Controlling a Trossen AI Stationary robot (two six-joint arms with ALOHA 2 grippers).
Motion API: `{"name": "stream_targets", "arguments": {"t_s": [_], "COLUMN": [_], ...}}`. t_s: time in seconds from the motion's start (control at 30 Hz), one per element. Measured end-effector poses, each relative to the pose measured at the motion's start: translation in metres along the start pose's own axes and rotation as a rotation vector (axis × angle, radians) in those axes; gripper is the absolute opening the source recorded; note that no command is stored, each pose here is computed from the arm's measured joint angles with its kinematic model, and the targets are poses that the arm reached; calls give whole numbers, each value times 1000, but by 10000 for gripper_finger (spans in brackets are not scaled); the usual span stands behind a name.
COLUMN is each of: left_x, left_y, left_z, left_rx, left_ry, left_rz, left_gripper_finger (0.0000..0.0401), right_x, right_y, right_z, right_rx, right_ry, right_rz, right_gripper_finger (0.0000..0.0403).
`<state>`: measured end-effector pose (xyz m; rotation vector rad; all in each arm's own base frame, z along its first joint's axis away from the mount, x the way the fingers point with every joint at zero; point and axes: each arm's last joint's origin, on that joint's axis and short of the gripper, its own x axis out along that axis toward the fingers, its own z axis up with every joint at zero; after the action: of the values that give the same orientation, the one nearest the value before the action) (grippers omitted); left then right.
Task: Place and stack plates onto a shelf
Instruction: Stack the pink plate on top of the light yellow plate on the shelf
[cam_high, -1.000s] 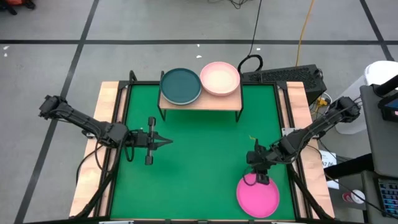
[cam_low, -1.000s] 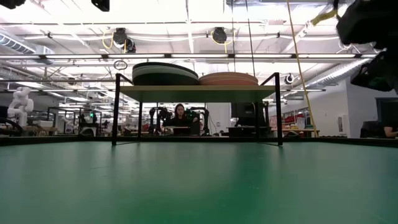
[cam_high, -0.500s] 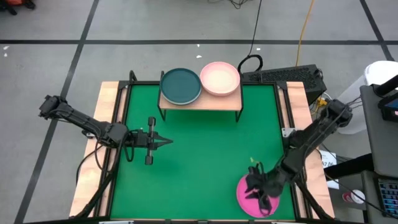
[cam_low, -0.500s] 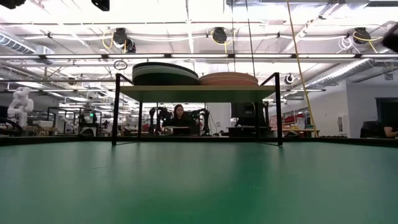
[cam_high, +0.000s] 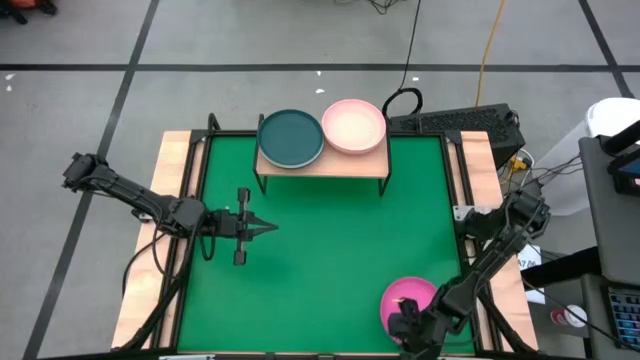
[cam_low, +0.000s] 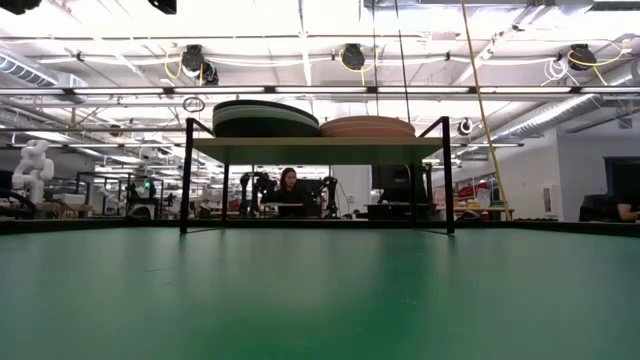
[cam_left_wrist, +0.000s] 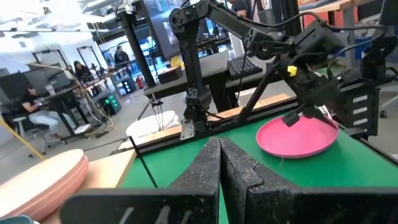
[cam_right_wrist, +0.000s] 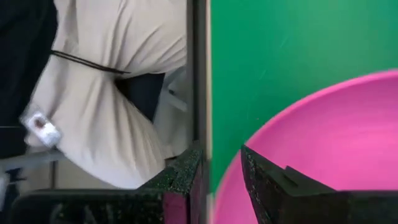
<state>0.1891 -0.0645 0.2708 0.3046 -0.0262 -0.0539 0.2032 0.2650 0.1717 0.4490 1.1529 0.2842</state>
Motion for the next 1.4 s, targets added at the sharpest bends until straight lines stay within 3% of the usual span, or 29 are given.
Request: {"name": "stream_targets", "arguments": {"t_s": [0.6,0.73,0.93,1.17,1.4], "left_x": [0,0,0,0,0], "left_y": [-2,-2,-2,-2,-2], "left_z": [-4,-4,-4,-4,-5], "left_rx": [-99,-102,-118,-123,-125], "left_ry": [42,42,43,44,47], "left_rz": [-13,-13,-12,-12,-13], "left_gripper_finger": [1,1,1,1,1], "right_x": [12,9,5,-19,-54], "right_y": [-11,-16,-15,-6,4], "right_z": [-10,-13,-12,-5,15], "right_rx": [153,163,95,44,-74], "right_ry": [143,172,181,273,229], "right_rz": [-246,-314,-341,-520,-730], "right_gripper_finger": [93,76,11,2,1]}}
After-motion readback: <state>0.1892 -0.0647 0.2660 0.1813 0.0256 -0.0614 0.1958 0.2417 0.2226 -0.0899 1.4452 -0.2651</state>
